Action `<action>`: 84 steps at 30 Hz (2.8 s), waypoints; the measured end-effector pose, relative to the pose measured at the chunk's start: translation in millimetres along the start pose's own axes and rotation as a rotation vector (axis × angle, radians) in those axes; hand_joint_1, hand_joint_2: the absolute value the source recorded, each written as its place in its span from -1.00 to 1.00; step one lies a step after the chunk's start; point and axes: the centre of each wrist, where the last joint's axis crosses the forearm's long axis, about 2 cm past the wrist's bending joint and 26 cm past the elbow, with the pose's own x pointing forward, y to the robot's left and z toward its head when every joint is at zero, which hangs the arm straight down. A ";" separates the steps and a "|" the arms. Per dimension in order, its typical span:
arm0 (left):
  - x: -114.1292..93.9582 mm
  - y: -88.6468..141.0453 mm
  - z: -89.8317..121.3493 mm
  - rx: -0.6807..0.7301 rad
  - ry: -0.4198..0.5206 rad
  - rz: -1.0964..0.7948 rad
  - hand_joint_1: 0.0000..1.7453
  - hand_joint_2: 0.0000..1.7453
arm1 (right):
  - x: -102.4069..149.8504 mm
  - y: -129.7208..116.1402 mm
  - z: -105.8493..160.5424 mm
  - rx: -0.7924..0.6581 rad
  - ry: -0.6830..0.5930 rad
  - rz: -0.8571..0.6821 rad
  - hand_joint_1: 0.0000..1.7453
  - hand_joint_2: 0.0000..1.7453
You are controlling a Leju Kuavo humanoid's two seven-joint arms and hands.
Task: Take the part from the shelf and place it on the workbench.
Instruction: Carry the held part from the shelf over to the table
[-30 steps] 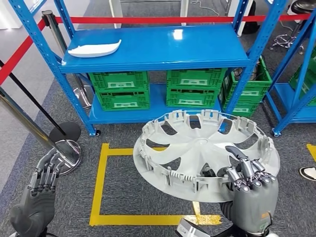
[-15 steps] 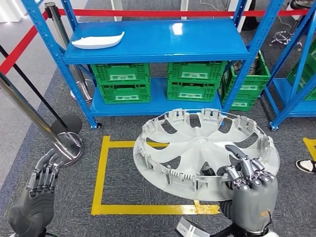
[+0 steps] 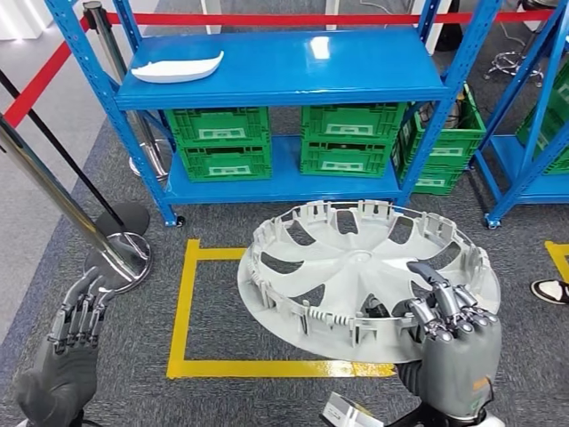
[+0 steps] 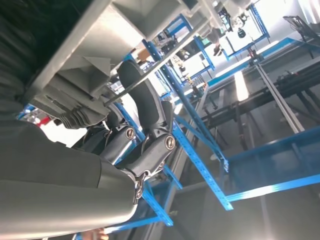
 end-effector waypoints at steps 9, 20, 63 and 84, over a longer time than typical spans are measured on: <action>0.1 0.1 0.8 -0.002 0.003 -0.001 -1.00 -1.00 | -0.2 0.1 0.5 0.010 -0.007 -0.018 1.00 1.00; 0.5 -0.1 1.2 -0.006 0.007 0.000 -1.00 -1.00 | -0.9 0.3 0.1 0.026 -0.017 -0.025 1.00 1.00; 0.5 -0.5 2.0 0.000 0.011 -0.012 -1.00 -1.00 | -0.6 -1.0 6.4 0.080 -0.012 -0.082 1.00 1.00; -0.1 -0.8 5.0 -0.007 -0.001 -0.031 -1.00 -1.00 | 1.4 -3.5 16.7 0.106 -0.009 -0.110 1.00 1.00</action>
